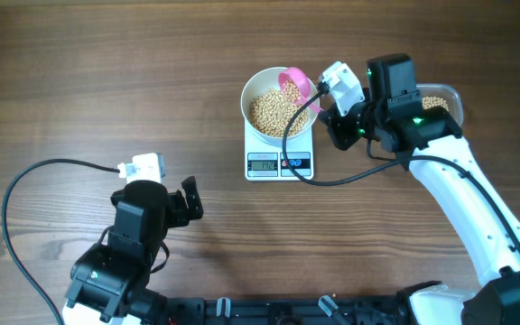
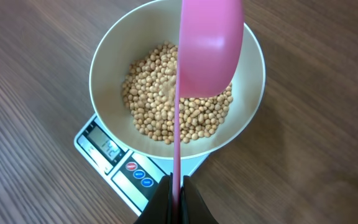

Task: Scoop item into bowl and weigh 150g on scale
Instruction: 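Tip the scoop to pour soybeans into the white bowl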

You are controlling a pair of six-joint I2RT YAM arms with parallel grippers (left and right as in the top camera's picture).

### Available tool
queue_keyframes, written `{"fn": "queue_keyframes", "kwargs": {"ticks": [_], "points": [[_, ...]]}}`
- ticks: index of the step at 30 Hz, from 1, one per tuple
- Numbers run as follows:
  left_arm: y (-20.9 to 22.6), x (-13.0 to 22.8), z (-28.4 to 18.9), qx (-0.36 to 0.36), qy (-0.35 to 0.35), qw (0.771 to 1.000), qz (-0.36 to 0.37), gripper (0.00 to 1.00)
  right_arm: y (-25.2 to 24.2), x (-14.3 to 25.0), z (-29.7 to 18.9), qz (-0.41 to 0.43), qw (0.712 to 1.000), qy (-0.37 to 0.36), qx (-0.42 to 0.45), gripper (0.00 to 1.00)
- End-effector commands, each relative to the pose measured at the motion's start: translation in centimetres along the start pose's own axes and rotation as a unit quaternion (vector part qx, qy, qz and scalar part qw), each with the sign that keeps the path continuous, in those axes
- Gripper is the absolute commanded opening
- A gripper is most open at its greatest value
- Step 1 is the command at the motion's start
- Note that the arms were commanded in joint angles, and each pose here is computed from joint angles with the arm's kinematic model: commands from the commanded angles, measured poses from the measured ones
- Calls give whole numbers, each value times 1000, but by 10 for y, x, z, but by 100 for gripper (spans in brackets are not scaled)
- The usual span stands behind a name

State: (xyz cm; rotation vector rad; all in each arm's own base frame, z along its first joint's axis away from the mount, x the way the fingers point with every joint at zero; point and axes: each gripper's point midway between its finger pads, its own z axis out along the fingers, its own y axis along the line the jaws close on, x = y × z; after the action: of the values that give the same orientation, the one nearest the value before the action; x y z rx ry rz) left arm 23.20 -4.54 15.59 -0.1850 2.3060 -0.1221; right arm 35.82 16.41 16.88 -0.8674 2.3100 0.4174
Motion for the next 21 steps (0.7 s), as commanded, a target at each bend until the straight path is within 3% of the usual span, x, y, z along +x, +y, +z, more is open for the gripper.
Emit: {"fn": "queue_keyframes", "kwargs": {"ticks": [1,13,21], "points": [[4,1,1,-9,0,1000,4,100,-11,-9,-8,-58,998,-6,37,4],[4,1,1,-9,0,1000,4,100,-4,-18,-7,-59,998,-26,15,4],[4,1,1,-9,0,1000,4,100,2,-19,-7,-2,1000,-31,-1,4]]}}
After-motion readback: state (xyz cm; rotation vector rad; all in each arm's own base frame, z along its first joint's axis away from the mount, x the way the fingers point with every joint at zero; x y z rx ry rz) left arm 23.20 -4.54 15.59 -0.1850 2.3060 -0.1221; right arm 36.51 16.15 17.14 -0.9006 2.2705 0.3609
